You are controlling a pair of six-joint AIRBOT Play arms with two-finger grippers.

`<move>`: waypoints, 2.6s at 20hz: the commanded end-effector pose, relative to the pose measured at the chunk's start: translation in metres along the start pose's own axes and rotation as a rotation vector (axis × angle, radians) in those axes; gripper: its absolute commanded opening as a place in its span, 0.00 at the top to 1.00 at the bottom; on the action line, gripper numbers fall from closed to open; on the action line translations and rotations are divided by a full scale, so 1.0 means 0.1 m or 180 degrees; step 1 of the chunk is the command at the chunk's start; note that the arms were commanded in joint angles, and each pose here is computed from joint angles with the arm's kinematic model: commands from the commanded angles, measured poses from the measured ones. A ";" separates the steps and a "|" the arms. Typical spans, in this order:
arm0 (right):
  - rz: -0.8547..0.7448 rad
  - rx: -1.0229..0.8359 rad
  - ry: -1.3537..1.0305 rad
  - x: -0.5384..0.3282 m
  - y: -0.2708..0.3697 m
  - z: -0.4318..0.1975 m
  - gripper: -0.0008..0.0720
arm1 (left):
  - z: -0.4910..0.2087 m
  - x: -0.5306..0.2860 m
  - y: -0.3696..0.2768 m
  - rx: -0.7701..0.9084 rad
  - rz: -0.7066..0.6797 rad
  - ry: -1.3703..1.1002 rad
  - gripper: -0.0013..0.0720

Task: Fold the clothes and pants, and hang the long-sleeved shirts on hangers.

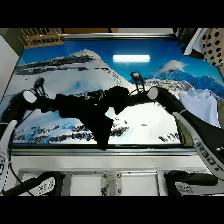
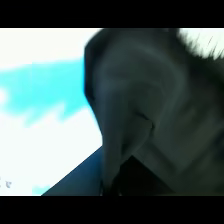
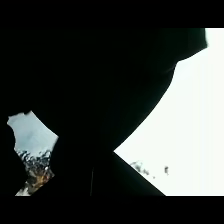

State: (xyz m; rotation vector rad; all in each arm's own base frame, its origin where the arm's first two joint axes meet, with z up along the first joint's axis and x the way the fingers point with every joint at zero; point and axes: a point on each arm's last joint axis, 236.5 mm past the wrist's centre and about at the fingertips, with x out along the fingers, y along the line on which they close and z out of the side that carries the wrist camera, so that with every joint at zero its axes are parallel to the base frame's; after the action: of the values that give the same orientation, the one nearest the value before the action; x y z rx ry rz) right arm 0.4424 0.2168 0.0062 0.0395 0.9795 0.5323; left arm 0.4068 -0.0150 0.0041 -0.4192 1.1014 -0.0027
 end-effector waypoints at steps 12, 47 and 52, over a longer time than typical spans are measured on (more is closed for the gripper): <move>-0.0863 -0.0790 -0.2171 -4.22 0.50 0.57 0.97 | -0.09 -4.81 -1.36 0.1116 -0.0753 -0.3307 0.97; -0.0474 0.0595 -0.0195 -1.38 -0.63 -0.02 0.34 | -1.08 0.48 0.80 -0.0984 0.0000 0.0875 0.14; -0.0357 0.0706 -0.0140 -1.29 -0.56 -0.14 0.34 | -1.30 0.69 0.50 -0.1081 -0.0377 0.1052 0.14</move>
State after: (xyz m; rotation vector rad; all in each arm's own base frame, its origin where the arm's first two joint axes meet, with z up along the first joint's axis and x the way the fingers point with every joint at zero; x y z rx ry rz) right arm 0.4050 0.1020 0.0895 0.1616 0.9734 0.3025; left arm 0.3221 -0.0064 -0.1104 -0.7594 1.3928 0.0526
